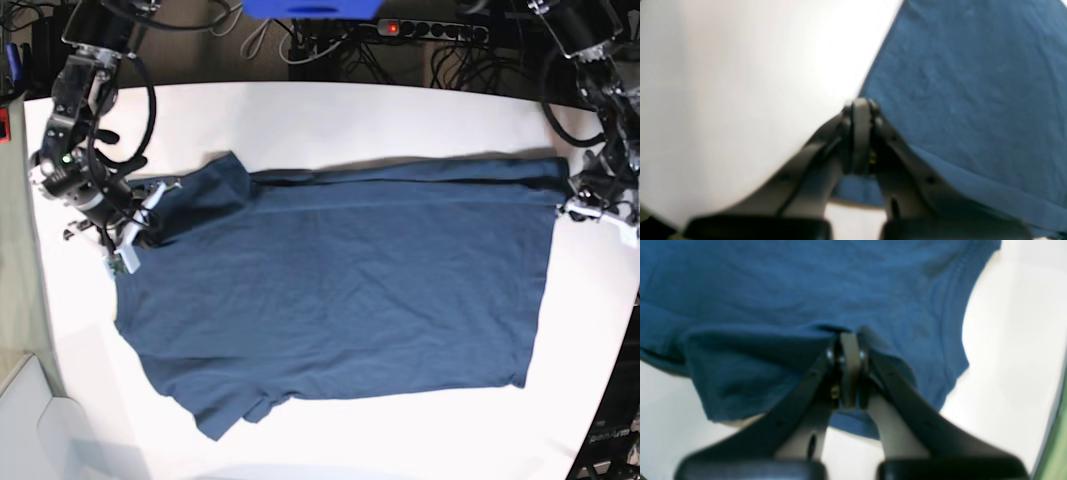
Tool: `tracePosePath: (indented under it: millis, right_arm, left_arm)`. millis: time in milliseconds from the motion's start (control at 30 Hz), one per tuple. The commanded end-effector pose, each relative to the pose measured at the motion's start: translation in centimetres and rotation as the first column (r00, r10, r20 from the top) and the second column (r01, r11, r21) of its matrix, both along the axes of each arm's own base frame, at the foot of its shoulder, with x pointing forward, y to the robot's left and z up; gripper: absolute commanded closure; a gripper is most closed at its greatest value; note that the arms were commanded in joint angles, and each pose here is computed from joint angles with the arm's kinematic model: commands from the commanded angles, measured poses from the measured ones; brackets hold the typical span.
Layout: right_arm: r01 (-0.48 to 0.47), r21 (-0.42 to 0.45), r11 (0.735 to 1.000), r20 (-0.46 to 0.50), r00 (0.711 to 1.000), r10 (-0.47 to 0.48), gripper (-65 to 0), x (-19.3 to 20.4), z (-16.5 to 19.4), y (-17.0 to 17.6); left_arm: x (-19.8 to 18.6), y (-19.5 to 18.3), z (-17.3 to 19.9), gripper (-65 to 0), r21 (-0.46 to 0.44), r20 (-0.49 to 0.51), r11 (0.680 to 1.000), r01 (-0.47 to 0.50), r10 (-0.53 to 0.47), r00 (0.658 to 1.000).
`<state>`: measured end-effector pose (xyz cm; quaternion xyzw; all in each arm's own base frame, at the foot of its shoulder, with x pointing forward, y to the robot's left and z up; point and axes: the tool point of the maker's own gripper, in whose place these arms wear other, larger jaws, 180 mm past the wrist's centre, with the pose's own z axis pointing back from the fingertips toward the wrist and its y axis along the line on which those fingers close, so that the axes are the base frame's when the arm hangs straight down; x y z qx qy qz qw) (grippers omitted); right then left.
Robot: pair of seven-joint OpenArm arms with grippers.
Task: Layout the t-shirt on the table in an organized manner, then fold the t-shirt properly
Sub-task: 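Pull the collar-side edge taut between both grippers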
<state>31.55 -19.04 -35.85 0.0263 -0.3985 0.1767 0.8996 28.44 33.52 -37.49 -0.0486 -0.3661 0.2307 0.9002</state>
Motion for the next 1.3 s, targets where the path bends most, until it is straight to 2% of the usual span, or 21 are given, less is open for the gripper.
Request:
tracePosePath:
  millis: [0, 100, 333, 500, 733, 933, 1000, 1133, 1200, 1267]
  right_arm:
    - [-0.002, 0.006, 1.000, 0.059, 0.998, 0.001, 0.0, 1.3, 1.5, -0.1]
    - [-0.004, 0.018, 1.000, 0.055, 0.999, 0.003, 0.0, 2.1, 1.3, 0.0]
    - [0.009, 0.001, 1.000, 0.029, 1.000, -0.009, 0.0, 3.2, 0.8, -1.8]
    - [0.016, 0.011, 1.000, 0.016, 1.000, -0.016, 0.0, 3.9, 0.4, -2.1]
    - [0.018, 0.022, 1.000, 0.005, 1.000, -0.018, 0.0, 4.2, 0.0, -2.1]
    - [-0.054, -0.008, 0.998, -0.016, 0.998, 0.054, -0.7, 4.3, -0.4, -0.7]
    - [-0.085, -0.018, 0.996, -0.030, 0.996, 0.084, -7.9, 4.1, -0.7, 0.0]
    - [-0.085, -0.028, 0.996, -0.034, 0.996, 0.084, -26.9, 3.9, -0.8, -0.3]
    - [-0.083, -0.031, 0.996, -0.033, 0.996, 0.082, -34.3, 3.9, -0.7, -0.4]
    - [-0.071, -0.031, 0.997, -0.031, 0.997, 0.070, -38.7, 3.9, -0.6, -0.9]
  left_arm:
    - [1.4, 0.8, 1.7, -0.1, 0.034, 0.048, 0.999, 0.008, -0.010, 0.999]
    - [2.9, 0.3, 1.8, -0.1, 0.029, 0.050, 0.999, 0.033, -0.034, 0.998]
    - [4.3, 1.9, 2.3, -0.1, 0.030, 0.055, 0.999, 0.013, -0.015, 0.998]
    - [4.2, 2.2, 1.7, -0.1, 0.020, 0.038, 1.000, 0.005, -0.006, 0.999]
    - [4.7, 2.5, 1.4, -0.3, 0.014, 0.065, 1.000, -0.017, 0.016, 0.998]
    - [4.6, 2.6, 0.9, -0.9, 0.010, 0.054, 1.000, -0.018, 0.017, 0.998]
    - [4.9, 1.8, 0.7, -5.9, 0.016, 0.045, 1.000, 0.012, -0.013, 0.999]
    - [5.4, 1.2, 1.1, -26.1, 0.039, 0.038, 0.998, 0.052, -0.053, 0.998]
    - [5.5, 1.3, 1.4, -30.2, 0.044, 0.047, 0.998, 0.051, -0.053, 0.997]
    - [5.6, 1.3, 1.9, -29.6, 0.050, 0.056, 0.997, 0.056, -0.058, 0.997]
